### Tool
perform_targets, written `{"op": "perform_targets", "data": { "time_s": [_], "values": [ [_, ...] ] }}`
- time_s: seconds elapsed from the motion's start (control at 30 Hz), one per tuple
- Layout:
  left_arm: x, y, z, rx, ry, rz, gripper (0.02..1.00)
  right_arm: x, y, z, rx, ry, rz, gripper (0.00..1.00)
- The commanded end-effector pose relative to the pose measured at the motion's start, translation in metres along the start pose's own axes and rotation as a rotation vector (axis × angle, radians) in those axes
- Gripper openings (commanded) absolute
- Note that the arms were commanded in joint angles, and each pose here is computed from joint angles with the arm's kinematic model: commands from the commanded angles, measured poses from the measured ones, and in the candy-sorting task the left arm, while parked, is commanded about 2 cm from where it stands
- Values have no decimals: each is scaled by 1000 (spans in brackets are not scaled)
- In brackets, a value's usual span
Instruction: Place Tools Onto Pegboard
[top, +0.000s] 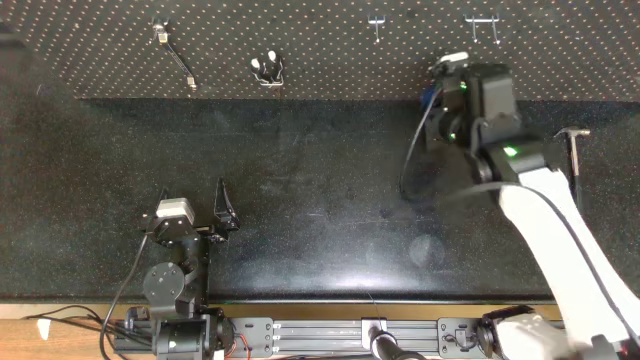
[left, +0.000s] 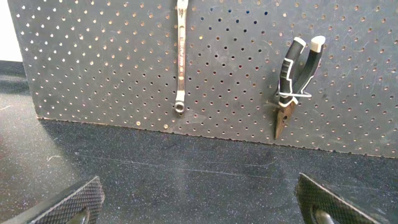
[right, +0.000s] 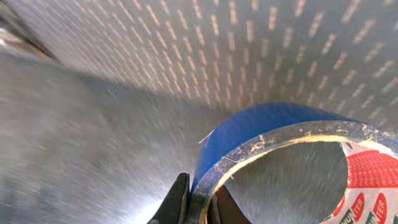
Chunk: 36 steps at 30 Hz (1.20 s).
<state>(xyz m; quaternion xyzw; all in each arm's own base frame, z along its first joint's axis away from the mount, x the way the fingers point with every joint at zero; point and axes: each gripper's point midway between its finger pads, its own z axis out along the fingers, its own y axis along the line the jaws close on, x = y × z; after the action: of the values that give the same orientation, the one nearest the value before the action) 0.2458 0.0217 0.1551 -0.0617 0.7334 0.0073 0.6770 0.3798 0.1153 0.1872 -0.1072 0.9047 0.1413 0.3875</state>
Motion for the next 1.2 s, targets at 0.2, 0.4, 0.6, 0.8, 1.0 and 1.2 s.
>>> {"op": "perform_targets", "data": {
  "time_s": [0.2,0.4,0.6,0.8,1.0,1.2],
  "values": [
    [1,1,0,-1,4,13,996,-79,81,-62,-205,-358,-116,75],
    [1,1,0,-1,4,13,996,-108,102,-66,-135,-506,-114,75],
    [1,1,0,-1,4,13,993,-117,98,-39,32,-562,-81,80],
    [1,1,0,-1,4,13,996,-126,95,-7,113,-571,-36,75],
    [1,1,0,-1,4,13,996,-133,91,14,164,-558,-29,75],
    [1,1,0,-1,4,13,996,-130,90,30,172,-556,-28,75]
  ]
}}
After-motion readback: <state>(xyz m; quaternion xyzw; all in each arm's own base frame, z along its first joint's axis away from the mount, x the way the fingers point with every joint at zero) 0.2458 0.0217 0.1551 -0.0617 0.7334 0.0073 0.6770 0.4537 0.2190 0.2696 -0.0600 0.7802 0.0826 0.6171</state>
